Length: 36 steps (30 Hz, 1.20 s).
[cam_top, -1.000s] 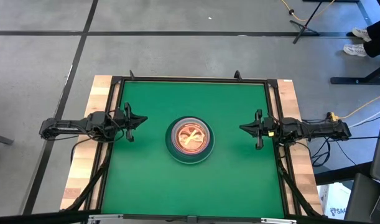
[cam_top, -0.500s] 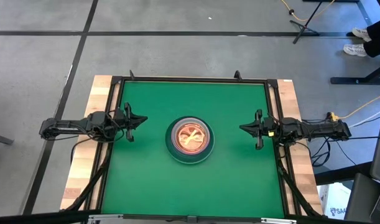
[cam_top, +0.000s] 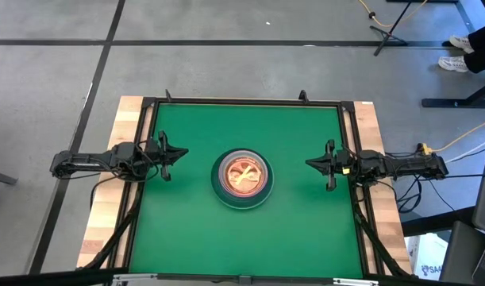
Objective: Stack plastic plates
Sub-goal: Return to Home Position
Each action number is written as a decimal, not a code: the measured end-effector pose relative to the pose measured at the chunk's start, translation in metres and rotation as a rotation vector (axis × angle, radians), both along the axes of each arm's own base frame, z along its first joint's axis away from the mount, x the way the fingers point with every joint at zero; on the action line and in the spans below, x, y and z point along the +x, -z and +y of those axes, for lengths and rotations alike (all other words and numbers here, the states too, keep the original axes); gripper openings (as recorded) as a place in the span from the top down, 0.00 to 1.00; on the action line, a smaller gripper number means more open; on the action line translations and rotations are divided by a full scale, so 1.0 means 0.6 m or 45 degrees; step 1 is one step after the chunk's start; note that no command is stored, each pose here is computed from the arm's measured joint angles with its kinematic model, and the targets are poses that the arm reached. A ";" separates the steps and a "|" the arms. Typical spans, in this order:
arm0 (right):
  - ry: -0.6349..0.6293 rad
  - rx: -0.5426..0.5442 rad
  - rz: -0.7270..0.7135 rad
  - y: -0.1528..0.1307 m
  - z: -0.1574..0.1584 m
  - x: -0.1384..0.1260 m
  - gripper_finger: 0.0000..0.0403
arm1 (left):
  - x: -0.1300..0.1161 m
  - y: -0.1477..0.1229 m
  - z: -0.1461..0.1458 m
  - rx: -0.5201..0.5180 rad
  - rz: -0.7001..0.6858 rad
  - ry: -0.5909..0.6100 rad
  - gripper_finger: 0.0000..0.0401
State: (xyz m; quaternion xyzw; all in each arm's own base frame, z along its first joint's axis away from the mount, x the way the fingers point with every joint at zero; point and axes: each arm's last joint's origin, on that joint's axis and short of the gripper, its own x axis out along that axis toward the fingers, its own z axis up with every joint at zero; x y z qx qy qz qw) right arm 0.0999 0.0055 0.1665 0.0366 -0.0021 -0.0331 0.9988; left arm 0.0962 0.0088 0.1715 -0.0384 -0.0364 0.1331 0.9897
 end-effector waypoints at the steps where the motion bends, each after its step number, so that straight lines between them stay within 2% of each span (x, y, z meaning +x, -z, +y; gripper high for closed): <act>1: 0.000 0.000 0.000 0.000 0.000 0.000 1.00 | 0.000 0.000 0.000 0.000 0.000 0.001 1.00; 21: 0.002 0.000 -0.001 0.000 0.000 0.000 1.00 | 0.000 0.000 0.000 0.000 0.000 0.000 1.00; 26: -0.056 0.001 -0.004 0.000 0.005 0.000 1.00 | 0.000 0.000 0.000 0.000 -0.001 0.000 1.00; 36: -0.067 0.001 -0.003 0.000 0.005 0.000 1.00 | 0.000 0.000 0.000 0.000 -0.001 0.000 1.00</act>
